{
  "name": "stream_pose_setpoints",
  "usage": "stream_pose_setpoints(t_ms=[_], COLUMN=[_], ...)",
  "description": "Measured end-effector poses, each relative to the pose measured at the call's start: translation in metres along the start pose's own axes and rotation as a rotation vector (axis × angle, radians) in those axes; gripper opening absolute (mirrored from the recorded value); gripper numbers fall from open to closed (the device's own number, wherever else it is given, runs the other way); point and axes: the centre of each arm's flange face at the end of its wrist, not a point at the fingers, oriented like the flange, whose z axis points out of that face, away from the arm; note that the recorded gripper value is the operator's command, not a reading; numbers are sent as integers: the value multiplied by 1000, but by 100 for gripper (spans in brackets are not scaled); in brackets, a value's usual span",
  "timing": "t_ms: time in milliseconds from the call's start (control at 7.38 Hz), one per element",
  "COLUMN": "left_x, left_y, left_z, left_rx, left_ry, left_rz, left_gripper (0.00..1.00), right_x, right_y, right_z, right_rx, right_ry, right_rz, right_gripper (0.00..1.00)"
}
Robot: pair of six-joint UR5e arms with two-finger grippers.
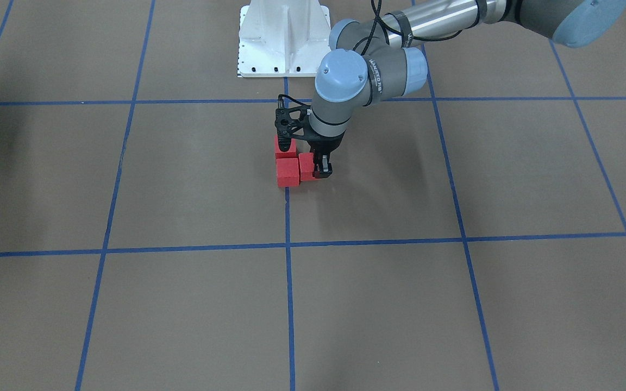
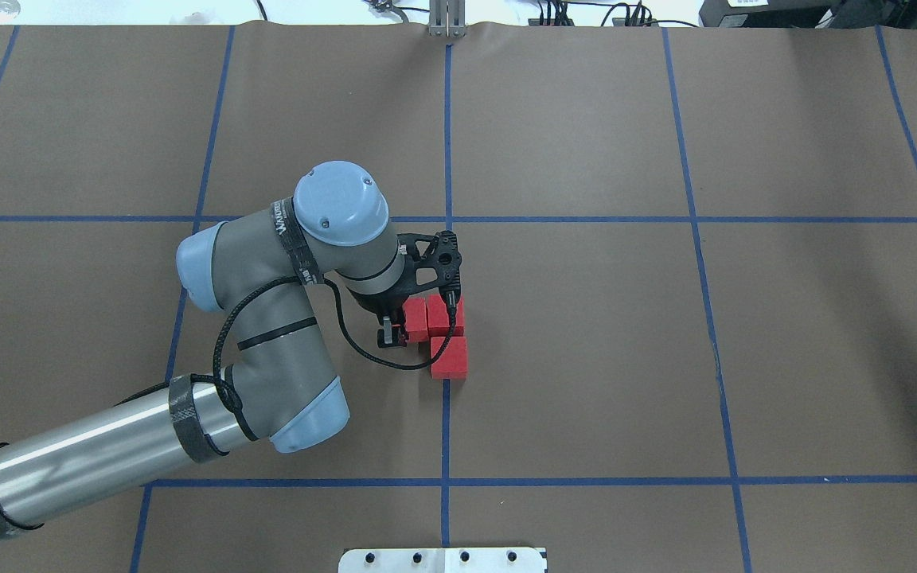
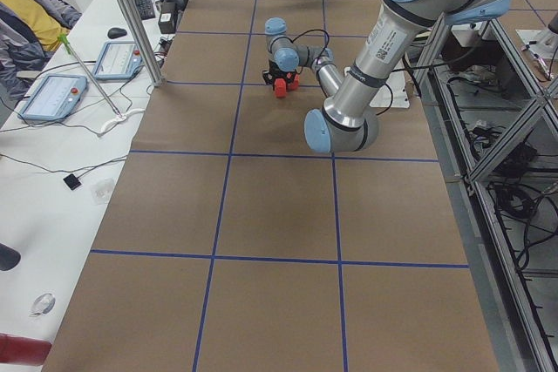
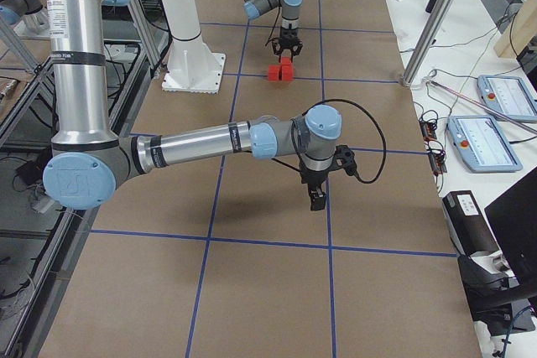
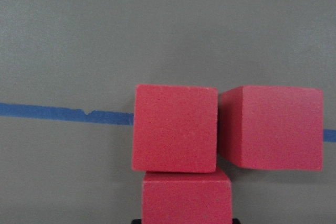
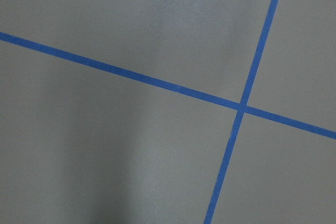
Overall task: Form red blocks into L shape at center
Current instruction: 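Lower the red cube onto the table beside the center cubes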
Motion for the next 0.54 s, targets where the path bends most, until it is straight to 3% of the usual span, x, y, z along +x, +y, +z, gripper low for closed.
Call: stream_pose_setpoints(t_ms=[542], left_x=[-1], left_y=[-1], left_z=[-1], left_rx=[6], left_ry=[-7], left_rz=[7], left_gripper=[16], right_x=[0], right_y=[0], right_z=[0], right_rx=[0], right_ry=[0], right_rz=[0], right_gripper=[99])
